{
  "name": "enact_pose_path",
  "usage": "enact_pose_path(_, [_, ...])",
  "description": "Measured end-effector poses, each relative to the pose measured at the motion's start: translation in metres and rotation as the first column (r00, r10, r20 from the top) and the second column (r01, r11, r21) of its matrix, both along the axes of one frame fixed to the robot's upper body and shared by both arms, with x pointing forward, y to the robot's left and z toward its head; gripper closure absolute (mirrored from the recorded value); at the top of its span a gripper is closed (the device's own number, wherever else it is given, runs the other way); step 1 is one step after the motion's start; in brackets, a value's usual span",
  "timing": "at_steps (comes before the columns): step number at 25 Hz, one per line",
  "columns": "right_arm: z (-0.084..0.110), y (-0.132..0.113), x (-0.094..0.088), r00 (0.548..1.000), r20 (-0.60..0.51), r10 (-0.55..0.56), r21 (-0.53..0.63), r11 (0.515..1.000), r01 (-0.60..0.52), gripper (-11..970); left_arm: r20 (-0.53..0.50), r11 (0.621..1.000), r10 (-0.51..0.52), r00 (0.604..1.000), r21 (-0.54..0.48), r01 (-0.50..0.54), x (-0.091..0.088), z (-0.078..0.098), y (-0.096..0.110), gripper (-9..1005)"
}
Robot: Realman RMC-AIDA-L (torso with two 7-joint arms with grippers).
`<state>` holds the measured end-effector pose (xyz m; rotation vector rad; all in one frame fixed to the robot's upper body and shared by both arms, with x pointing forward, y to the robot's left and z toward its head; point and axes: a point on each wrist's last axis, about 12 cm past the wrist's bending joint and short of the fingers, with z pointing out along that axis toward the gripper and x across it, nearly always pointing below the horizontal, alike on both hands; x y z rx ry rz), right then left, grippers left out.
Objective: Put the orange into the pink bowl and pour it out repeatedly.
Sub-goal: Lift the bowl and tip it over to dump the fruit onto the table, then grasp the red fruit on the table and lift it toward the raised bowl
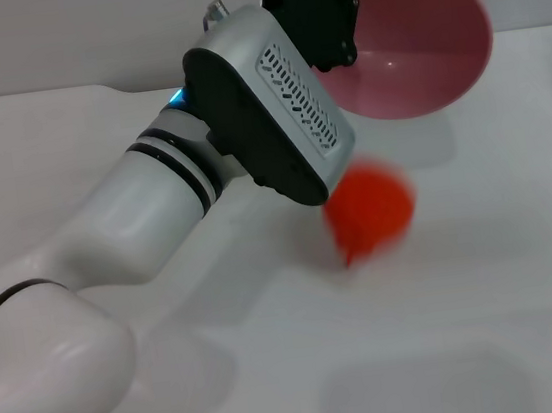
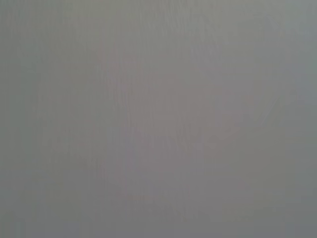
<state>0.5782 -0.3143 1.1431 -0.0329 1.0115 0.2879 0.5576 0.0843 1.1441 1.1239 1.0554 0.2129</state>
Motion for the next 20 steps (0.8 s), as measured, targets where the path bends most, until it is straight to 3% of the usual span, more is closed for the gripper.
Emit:
enact_pose_path(7, [0.0, 0.0, 0.001, 1.0, 0.0, -0.001, 0.001, 1.0, 0.001, 503, -0.015, 1.0, -0.001, 1.0, -0.005, 0.001, 0.003, 0.0, -0.001, 953])
enact_pose_path(13, [0.001, -0.001, 0.001, 1.0, 0.002, -0.003, 0.003, 1.0, 0.003, 502, -0.195, 0.997, 0.008, 0.981, -0.074, -0.023, 0.023, 0.008, 0.0, 953])
enact_pose_path(16, [0.001, -0.001, 0.001, 1.0, 0.003, -0.003, 0.003, 1.0, 0.003, 502, -0.334, 0.992, 0.028, 0.942, -0.107, -0.067, 0.041, 0.015, 0.003, 953])
enact_pose_path(19, [0.001, -0.001, 0.002, 1.0, 0.002, -0.003, 0.003, 1.0, 0.003, 502, -0.509, 0.986, 0.065, 0.858, -0.099, -0.133, 0.066, 0.027, 0.012, 953])
enact_pose_path(20, [0.001, 0.0, 0.002, 1.0, 0.001, -0.002, 0.003, 1.0, 0.002, 503, -0.528, 0.986, 0.069, 0.846, -0.093, -0.138, 0.068, 0.028, 0.014, 953])
